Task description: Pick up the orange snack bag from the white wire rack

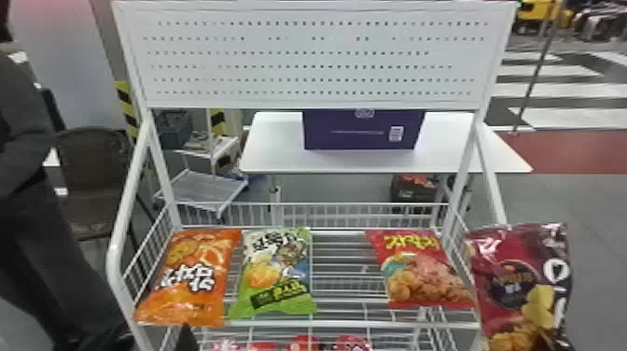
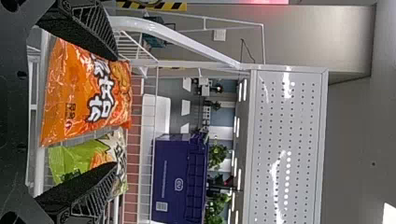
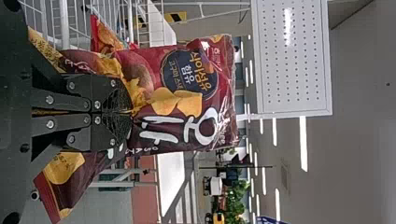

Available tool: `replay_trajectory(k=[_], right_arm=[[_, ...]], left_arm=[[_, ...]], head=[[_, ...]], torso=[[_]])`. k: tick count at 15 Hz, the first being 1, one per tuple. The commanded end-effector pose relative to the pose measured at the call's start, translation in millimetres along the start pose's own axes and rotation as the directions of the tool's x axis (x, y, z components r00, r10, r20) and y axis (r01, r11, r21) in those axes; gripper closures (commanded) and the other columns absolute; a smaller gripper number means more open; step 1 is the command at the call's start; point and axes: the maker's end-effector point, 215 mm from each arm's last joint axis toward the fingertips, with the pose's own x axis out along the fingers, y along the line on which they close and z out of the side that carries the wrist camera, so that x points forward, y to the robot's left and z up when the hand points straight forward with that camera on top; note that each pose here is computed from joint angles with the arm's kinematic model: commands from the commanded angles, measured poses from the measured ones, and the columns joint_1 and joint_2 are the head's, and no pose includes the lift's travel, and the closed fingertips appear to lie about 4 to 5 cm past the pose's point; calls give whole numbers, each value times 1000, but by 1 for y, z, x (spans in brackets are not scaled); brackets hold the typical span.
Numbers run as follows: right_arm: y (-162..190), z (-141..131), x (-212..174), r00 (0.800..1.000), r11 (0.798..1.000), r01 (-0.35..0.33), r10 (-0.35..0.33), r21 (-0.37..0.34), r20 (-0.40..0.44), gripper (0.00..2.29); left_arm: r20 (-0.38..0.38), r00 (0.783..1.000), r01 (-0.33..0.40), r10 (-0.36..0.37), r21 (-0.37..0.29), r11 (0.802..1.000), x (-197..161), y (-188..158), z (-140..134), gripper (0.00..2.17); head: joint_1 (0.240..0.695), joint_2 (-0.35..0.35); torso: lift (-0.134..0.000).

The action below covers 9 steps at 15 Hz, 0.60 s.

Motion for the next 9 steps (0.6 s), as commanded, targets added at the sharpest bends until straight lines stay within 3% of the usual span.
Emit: replay_trajectory(k=[1, 9], right_arm=[[-1, 0, 0, 1000, 1000, 1, -1, 1, -1, 2105], [-3, 2, 2, 1000, 1000, 5, -5, 6, 3, 2105]], left_arm=[[1, 1000, 0, 0, -1, 1000, 0, 0, 1, 90], [-1, 1000, 1, -1, 0, 1000, -1, 0, 0, 90]], head=[[499, 0], [499, 0]], torso=[[0], [0]])
